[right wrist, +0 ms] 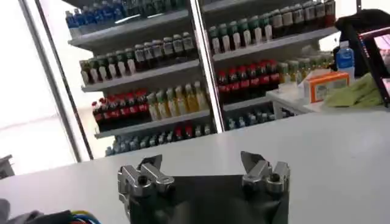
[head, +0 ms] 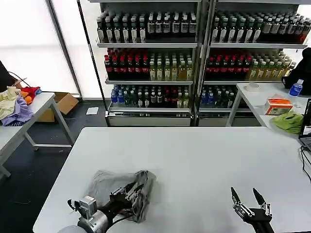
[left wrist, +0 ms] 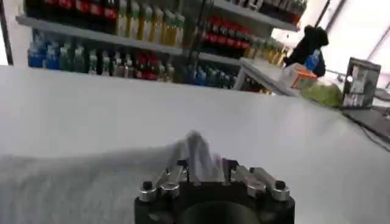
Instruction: Fold and organize the clothes.
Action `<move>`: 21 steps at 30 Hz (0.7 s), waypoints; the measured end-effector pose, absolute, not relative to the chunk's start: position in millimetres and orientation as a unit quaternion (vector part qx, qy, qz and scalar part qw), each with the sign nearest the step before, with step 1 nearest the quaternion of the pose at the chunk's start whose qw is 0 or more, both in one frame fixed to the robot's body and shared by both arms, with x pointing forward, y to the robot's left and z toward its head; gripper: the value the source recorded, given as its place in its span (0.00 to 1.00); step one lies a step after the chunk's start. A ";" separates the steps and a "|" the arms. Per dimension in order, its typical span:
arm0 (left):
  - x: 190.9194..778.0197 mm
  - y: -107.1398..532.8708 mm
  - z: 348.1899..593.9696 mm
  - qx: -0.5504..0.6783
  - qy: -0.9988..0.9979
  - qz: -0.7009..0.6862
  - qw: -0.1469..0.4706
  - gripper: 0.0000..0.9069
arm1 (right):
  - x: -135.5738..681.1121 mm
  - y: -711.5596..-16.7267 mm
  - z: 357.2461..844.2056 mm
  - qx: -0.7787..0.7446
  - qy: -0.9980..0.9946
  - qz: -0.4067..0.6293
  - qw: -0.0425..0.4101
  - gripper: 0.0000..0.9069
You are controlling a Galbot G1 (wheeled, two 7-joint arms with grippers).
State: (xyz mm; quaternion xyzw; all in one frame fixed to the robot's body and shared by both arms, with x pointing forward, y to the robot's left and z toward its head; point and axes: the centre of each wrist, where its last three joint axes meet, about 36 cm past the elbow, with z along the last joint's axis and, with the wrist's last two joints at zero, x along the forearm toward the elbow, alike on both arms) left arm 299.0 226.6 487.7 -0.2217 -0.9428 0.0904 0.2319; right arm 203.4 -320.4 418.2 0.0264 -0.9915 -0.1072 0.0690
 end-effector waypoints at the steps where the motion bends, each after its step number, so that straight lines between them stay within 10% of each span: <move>1: 300.4 231.1 495.5 -0.216 -0.947 0.089 0.221 1.00 | 203.9 -320.2 418.3 0.027 -0.992 -0.107 0.069 1.00; 9: 316.9 277.7 519.4 -0.141 -0.974 0.063 0.163 1.00 | 206.1 -316.1 416.5 0.034 -0.991 -0.108 0.069 1.00; 21: 322.3 313.7 452.8 -0.033 -0.976 0.032 0.214 1.00 | 204.3 -316.5 414.5 0.031 -0.991 -0.103 0.073 1.00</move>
